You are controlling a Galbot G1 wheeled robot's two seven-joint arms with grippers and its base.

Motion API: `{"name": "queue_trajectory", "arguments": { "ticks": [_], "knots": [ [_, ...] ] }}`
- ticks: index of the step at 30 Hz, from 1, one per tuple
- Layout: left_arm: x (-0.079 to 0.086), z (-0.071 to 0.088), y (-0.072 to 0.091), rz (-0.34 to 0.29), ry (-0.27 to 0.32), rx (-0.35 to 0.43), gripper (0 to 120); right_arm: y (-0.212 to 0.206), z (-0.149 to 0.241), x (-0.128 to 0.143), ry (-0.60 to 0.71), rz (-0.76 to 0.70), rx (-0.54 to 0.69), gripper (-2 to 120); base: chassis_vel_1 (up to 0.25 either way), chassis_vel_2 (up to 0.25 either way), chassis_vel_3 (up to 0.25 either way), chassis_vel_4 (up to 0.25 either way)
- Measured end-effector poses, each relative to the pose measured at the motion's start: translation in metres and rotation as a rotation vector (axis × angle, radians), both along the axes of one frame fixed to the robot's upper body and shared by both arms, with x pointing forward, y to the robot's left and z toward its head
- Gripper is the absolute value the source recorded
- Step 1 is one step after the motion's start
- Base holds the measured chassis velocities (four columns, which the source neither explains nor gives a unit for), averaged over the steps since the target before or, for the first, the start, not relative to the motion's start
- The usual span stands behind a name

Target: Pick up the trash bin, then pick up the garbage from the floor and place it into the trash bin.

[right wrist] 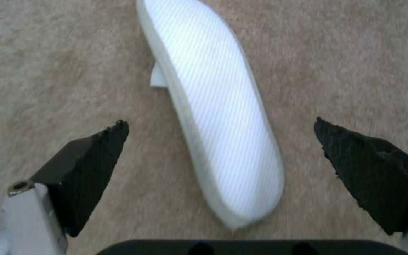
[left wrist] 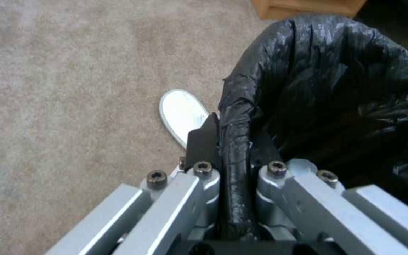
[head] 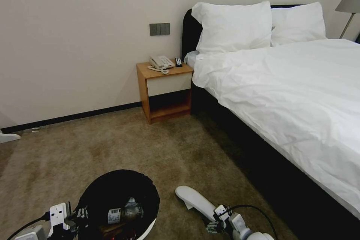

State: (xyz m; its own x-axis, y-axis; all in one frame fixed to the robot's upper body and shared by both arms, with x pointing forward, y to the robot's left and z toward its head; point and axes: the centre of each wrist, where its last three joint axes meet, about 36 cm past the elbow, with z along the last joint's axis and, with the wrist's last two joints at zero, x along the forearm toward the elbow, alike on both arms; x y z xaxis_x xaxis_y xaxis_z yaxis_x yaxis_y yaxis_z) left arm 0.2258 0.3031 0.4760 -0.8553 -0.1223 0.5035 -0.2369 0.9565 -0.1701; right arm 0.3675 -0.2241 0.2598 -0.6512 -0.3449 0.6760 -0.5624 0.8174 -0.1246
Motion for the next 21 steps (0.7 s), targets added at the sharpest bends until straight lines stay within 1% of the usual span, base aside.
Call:
{"name": "queue_trajectory", "arguments": {
  "ticks": [10,21],
  "knots": [
    [-0.002,0.001,-0.001,0.002,0.001,-0.003,4,0.005,-0.005,0.026,-0.018,0.004,-0.038,100,0.0,0.0,0.0,0.0],
    [-0.003,0.002,-0.001,0.001,-0.001,-0.003,4,0.006,-0.011,0.036,-0.012,0.022,-0.054,100,0.0,0.0,0.0,0.0]
  ]
}}
